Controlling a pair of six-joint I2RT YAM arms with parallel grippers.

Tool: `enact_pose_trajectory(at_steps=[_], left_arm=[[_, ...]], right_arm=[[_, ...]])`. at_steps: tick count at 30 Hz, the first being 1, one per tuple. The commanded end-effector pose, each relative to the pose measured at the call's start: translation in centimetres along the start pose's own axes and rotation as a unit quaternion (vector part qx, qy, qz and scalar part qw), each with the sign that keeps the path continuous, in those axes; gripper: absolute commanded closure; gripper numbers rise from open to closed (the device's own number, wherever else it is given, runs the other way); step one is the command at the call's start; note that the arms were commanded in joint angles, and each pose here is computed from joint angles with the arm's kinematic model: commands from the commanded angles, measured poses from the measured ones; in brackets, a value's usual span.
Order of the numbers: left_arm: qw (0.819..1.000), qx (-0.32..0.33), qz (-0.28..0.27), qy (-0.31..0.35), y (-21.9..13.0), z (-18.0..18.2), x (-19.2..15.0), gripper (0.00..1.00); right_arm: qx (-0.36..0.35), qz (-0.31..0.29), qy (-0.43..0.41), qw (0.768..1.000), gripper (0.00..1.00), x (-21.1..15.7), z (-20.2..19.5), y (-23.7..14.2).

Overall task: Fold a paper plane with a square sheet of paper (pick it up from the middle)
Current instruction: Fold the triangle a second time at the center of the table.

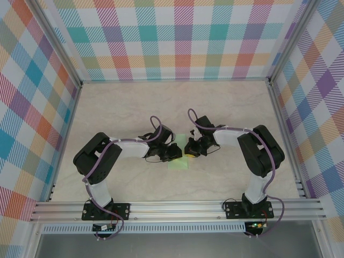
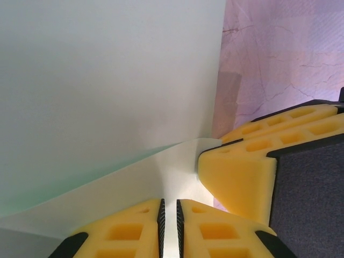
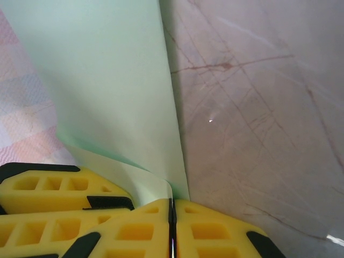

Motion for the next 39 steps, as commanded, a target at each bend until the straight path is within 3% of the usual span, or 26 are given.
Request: enact_pose_trajectory(at_steps=[1, 39], left_arm=[[0.999, -0.028, -0.010, 0.019, -0.6, -1.3, 0.5, 0.83], [0.999, 0.029, 0.015, -0.003, 0.8, 1.1, -0.5, 0.84]], right_arm=[[-0.026, -0.010, -0.009, 1.000, 0.90, 0.2, -0.4, 0.3], [-0.062, -0.038, 0.016, 0.997, 0.90, 0.3, -0.8, -0.5]])
Point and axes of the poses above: each hand's point on the last joint's axis, 136 mm out from that joint toward the fingers, its own y axis out along the fingers, its own z axis along the line the jaws close on, x = y × z, the point moved 7 cm from there along -y, back along the fingers, and after that the axes turned 11 degrees about y, right-handed, at the moved point
